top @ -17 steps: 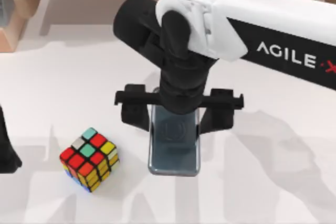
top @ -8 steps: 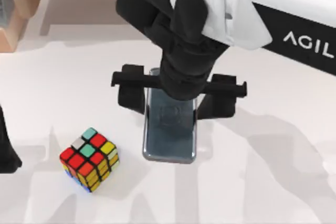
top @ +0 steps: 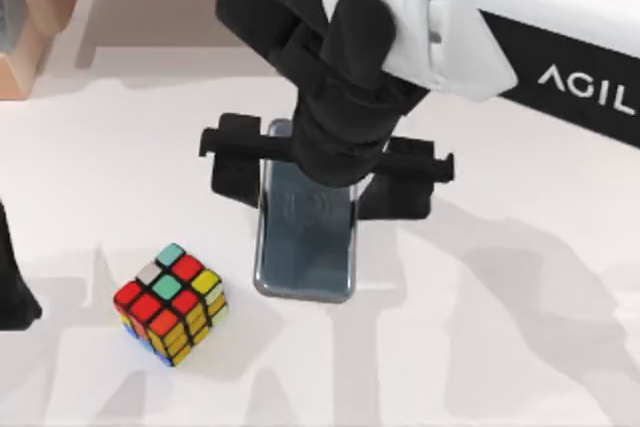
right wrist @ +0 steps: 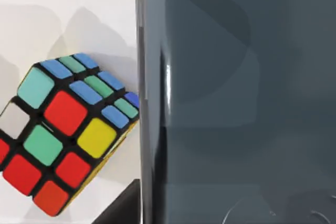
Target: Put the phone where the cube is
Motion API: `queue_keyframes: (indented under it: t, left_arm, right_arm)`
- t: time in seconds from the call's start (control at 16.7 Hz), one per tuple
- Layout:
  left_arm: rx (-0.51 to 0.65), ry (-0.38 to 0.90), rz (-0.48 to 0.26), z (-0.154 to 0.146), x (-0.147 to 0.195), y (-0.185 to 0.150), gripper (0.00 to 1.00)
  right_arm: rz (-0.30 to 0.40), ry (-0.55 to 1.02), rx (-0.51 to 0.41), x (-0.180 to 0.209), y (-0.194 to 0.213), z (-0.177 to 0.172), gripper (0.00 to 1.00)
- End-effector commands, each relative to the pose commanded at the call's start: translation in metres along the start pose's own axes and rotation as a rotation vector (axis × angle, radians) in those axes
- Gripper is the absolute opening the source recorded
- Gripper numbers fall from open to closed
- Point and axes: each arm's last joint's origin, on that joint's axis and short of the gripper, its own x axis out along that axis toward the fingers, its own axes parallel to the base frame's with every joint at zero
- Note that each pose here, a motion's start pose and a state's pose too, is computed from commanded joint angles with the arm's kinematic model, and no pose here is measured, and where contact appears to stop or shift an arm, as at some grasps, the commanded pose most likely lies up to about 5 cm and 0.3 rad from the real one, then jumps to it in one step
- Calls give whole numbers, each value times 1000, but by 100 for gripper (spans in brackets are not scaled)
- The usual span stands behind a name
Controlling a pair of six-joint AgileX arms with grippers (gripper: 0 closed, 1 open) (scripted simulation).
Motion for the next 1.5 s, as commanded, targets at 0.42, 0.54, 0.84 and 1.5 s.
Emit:
queue_keyframes:
  t: [0.42, 0.54, 0.84, 1.5]
  left_arm:
    - [0, 0, 0, 0, 0, 0, 100]
    - [0, 0, 0, 0, 0, 0, 100]
    - [0, 0, 0, 0, 0, 0, 100]
    - [0, 0, 0, 0, 0, 0, 100]
  right_arm:
    - [-26, 32, -13, 42, 1, 0, 0]
    - [-45, 50, -17, 59, 0, -1, 0]
    - [-141, 133, -24, 113, -10, -10, 0]
    - [-191, 174, -26, 134, -18, -16, 23]
